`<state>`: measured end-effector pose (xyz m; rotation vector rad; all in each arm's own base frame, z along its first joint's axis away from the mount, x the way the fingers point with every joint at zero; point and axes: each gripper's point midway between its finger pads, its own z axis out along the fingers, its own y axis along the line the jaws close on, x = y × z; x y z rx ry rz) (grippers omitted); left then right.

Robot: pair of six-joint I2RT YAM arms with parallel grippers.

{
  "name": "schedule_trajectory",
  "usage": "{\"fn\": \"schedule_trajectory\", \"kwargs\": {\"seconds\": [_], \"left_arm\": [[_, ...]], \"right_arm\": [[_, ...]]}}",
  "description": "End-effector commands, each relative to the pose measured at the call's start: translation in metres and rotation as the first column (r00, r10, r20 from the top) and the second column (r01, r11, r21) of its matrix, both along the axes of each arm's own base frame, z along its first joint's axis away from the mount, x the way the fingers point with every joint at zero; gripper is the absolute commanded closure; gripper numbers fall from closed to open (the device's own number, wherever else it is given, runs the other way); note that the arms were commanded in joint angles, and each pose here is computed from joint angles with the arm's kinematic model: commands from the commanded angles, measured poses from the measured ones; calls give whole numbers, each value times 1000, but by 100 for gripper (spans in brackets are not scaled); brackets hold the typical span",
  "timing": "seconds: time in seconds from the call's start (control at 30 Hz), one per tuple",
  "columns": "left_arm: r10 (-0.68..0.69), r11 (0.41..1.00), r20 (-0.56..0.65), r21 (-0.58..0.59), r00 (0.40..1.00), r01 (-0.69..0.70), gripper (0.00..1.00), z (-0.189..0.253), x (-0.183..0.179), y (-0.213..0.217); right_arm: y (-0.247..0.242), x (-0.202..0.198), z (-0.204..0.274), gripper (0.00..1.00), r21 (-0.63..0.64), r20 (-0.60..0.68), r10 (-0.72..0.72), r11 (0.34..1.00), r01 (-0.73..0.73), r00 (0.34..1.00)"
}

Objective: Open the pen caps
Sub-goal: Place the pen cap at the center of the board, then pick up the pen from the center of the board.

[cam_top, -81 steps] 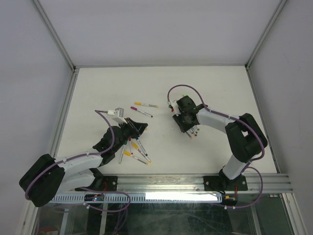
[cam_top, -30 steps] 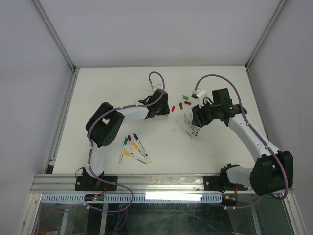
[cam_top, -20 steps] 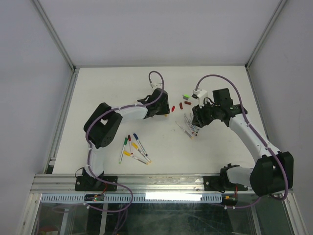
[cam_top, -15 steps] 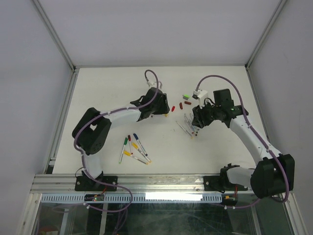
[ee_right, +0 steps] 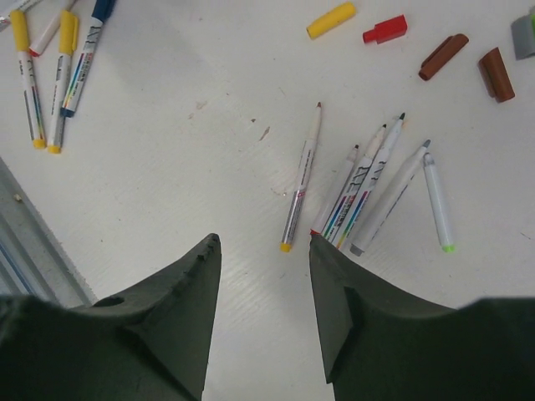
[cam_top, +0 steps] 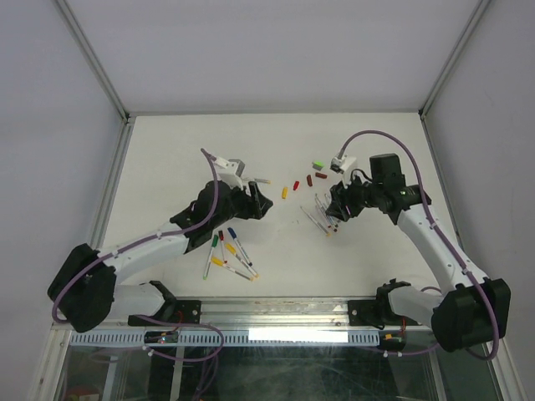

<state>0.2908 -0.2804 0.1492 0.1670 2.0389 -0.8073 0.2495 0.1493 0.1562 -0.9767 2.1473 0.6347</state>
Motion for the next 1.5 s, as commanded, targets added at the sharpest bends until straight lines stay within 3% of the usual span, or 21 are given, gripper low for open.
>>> {"fn": "schedule_trajectory", "kwargs": {"seconds": [0.0,0.13,0.27,0.47,0.7,0.9,1.1,1.23,1.47], "left_arm": [[6,995,130,-101,991,8,30,37,-14,14],[65,991,134,-122,989,-49,15,34,-22,33],[125,985,132,-138,983,-106,1,28,-25,47],[219,971,87,-113,972,-209,1,15,-18,60],[316,946,61,-97,947,-309,1,6,1,74],[418,904,-68,-63,906,-422,6,-19,28,78],[631,775,-183,125,754,-619,14,-47,55,93],[685,724,-175,265,707,-637,19,-65,71,94],[714,679,-147,380,684,-628,30,-75,103,81]], "right_arm": [[11,-5,26,51,77,96,74,994,-82,993],[23,-10,43,49,116,147,139,981,-156,979],[40,-18,60,37,126,188,285,942,-310,940],[66,-26,59,37,246,75,406,878,-411,911],[57,-16,9,37,184,-17,353,921,-344,935],[49,-5,10,37,113,35,300,947,-302,953],[46,-6,13,37,107,75,285,951,-292,956],[45,-4,12,37,101,74,280,953,-286,957],[43,-3,12,36,95,79,271,956,-277,959]]}}
